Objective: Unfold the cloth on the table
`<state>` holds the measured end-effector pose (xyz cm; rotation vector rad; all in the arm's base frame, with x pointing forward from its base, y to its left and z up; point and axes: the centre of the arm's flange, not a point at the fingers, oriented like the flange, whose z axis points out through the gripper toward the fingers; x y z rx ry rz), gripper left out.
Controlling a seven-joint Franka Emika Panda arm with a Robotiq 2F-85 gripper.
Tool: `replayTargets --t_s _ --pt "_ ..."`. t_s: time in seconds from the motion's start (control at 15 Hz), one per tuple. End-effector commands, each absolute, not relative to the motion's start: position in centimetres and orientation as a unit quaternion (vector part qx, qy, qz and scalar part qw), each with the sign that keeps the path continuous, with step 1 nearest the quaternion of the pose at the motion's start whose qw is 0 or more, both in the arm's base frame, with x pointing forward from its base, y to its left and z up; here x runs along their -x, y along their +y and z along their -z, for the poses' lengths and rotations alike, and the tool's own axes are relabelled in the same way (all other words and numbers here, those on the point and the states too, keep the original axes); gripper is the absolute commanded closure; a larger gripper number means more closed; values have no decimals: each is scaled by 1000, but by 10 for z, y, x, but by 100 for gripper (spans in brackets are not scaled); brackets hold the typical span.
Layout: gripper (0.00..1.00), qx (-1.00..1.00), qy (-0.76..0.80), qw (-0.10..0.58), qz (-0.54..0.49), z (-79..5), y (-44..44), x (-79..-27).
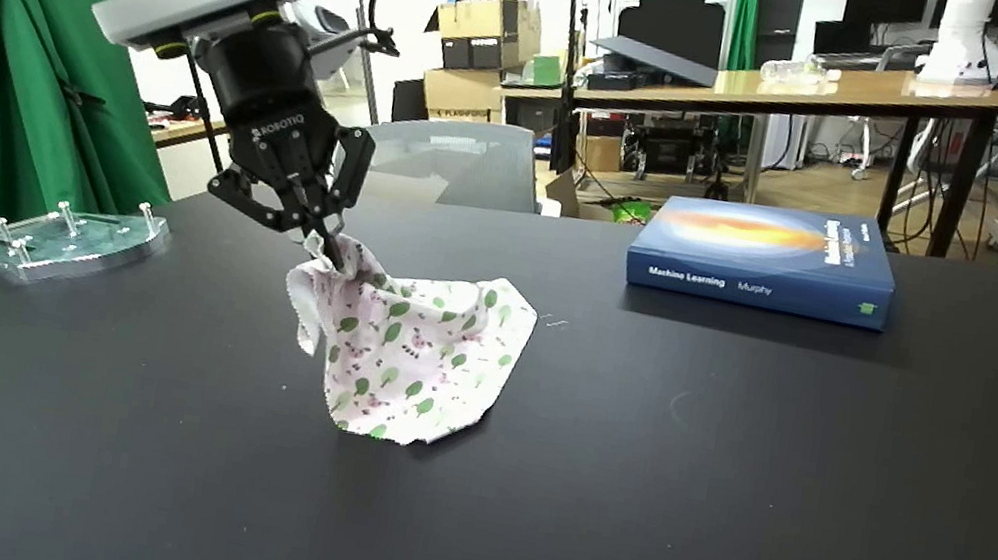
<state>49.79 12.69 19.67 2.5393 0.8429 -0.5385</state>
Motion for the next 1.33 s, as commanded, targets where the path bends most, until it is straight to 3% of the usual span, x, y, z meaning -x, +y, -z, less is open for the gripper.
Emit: replayTargets --t_s 0.0,0.47,1.27 --pt "99 -931 243 194 190 -190 147 -510" --pt "99 -978 89 101 158 -179 170 -516" --pt "96 -985 51 70 149 -175 170 -517"
